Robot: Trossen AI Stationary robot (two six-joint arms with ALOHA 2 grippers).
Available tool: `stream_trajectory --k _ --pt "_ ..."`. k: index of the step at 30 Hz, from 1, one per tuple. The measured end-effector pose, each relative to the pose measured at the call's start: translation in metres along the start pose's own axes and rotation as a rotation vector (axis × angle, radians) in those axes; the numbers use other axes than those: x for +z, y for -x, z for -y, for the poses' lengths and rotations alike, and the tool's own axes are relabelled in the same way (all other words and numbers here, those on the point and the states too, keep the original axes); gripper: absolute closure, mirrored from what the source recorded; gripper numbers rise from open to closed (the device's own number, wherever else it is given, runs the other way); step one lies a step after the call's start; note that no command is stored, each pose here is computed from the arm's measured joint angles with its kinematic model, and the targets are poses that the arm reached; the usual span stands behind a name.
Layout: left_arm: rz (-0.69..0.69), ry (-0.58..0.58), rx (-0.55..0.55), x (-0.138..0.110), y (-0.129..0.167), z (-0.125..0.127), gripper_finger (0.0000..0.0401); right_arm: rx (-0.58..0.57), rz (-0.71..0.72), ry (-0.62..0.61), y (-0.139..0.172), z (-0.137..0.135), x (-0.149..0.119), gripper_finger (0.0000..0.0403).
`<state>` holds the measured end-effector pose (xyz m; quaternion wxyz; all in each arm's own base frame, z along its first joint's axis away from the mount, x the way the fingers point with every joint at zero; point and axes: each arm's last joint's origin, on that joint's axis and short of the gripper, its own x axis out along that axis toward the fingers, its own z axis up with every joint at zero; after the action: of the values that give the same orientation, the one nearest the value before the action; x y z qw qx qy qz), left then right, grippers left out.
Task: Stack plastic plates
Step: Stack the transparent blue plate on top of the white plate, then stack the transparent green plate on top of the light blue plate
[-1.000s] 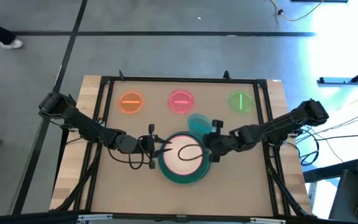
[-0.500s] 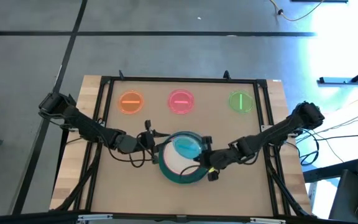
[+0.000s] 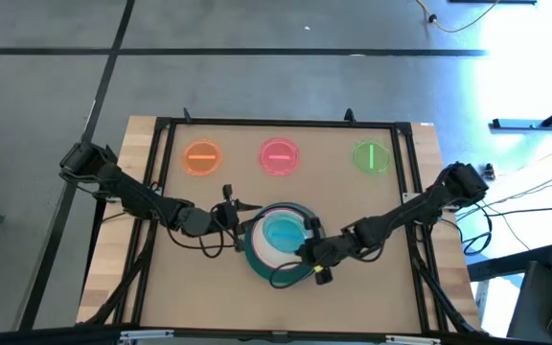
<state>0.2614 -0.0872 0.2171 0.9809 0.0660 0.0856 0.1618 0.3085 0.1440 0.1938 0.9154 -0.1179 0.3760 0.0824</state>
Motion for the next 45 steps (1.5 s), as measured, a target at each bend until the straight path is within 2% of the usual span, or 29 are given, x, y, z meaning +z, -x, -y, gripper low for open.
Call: stream_trajectory --k 10,20,26,30,34,38,45 --pt "0.000 0.000 -0.005 0.000 0.000 0.000 0.0291 0.016 0.035 -0.016 -0.001 0.000 0.003 0.0396" --pt "-0.002 -0.001 -0.008 0.000 0.000 0.000 0.0291 0.009 -0.008 -0.023 -0.014 -0.003 -0.004 0.0295" --pt "-0.006 -0.005 -0.008 -0.001 0.000 0.000 0.0291 0.005 -0.016 -0.003 -0.011 -0.003 0.002 0.0270" --pt "-0.006 -0.004 -0.008 -0.001 0.000 0.000 0.0291 -0.005 -0.072 0.032 0.003 0.000 0.013 0.0271" --pt "-0.002 -0.002 -0.015 0.000 0.000 0.001 0.0291 -0.097 -0.111 0.063 0.025 0.009 0.018 0.0275" --pt "-0.001 0.022 -0.019 0.000 0.001 0.002 0.0291 -0.162 -0.146 0.054 0.053 0.018 0.015 0.0276" --pt "0.002 0.023 -0.030 0.000 0.003 0.004 0.0291 -0.217 -0.109 0.004 0.089 0.034 -0.005 0.0276"
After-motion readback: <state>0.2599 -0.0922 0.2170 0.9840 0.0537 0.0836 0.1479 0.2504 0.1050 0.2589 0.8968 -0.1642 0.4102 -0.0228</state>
